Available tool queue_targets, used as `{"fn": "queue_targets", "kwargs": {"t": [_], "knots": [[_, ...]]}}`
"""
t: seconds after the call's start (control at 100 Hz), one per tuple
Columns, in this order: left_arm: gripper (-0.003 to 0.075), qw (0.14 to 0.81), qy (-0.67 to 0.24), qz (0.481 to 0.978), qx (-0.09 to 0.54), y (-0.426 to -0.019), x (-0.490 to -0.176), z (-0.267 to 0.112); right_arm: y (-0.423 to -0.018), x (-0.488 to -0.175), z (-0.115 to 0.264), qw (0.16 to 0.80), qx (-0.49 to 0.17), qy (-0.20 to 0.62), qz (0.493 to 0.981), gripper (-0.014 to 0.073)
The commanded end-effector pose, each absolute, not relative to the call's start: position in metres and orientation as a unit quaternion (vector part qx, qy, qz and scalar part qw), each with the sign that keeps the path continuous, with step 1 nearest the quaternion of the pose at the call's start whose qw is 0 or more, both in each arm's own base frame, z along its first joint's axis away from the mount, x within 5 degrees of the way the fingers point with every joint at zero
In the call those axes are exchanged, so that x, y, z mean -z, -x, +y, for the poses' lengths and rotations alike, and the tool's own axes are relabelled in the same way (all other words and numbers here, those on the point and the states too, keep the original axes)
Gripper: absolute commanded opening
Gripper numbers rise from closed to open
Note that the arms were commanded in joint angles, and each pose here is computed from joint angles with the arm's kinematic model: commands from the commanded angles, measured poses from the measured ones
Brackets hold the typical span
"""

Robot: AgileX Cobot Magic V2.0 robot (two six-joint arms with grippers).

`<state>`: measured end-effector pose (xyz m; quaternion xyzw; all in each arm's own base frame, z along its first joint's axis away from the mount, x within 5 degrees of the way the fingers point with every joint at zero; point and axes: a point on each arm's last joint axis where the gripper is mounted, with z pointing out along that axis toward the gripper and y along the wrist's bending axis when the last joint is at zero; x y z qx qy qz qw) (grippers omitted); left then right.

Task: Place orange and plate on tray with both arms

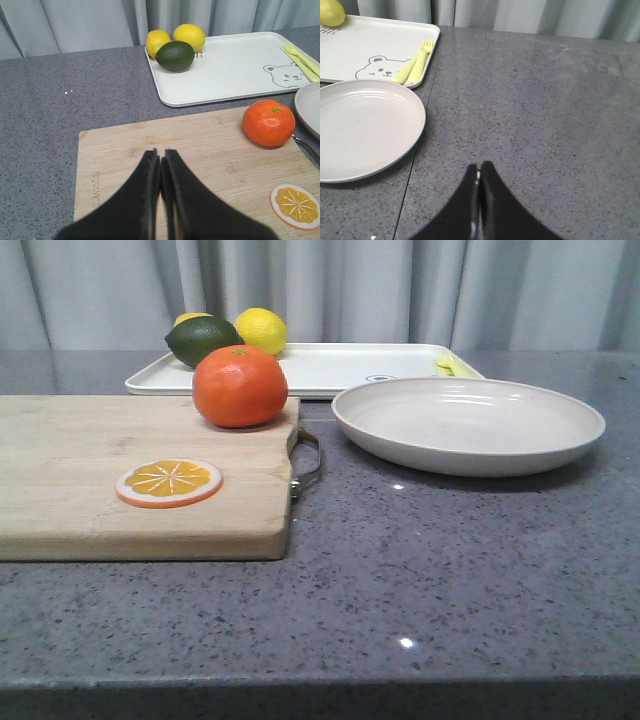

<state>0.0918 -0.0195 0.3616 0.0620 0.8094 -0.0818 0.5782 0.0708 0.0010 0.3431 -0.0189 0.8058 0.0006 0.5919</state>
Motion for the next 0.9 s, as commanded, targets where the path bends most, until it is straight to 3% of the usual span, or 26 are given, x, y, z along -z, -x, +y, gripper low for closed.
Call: {"fn": "queue_targets", "kwargs": {"t": [0.0,0.27,0.39,0.49,0.58,0.65,0.8,0.89], "knots": [[-0.002,0.612,-0.052,0.783,0.093,-0.094,-0.3776,-0.02,-0.0742,-0.3597,0.0011,0.632,0.003,0.022,0.775,-0.0102],[0.0002,0.612,-0.051,0.783,0.095,-0.0939,-0.3776,-0.0202,-0.0738,-0.3579,0.0011,0.624,0.002,0.022,0.781,-0.0102],[0.0129,0.609,-0.051,0.786,0.097,-0.0937,-0.3769,-0.0205,-0.0736,-0.3568,0.0012,0.619,0.001,0.021,0.785,-0.0099],[0.0318,0.608,-0.051,0.786,0.097,-0.0937,-0.3769,-0.0205,-0.0734,-0.3562,0.0011,0.616,0.001,0.021,0.787,-0.0084],[0.0479,0.608,-0.051,0.786,0.097,-0.0936,-0.3767,-0.0205,-0.0734,-0.3562,0.0012,0.616,0.0,0.021,0.787,0.0006],[0.0549,0.608,-0.051,0.786,0.097,-0.0936,-0.3767,-0.0205,-0.0734,-0.3562,0.0012,0.616,0.0,0.021,0.787,0.0127],[0.0547,0.609,-0.05,0.785,0.098,-0.0937,-0.3771,-0.0206,-0.0734,-0.3563,0.0012,0.616,0.0,0.021,0.787,0.0423],[0.0544,0.61,-0.05,0.785,0.099,-0.0939,-0.3767,-0.0207,-0.0734,-0.3563,0.0012,0.616,0.0,0.021,0.787,0.0485]]}}
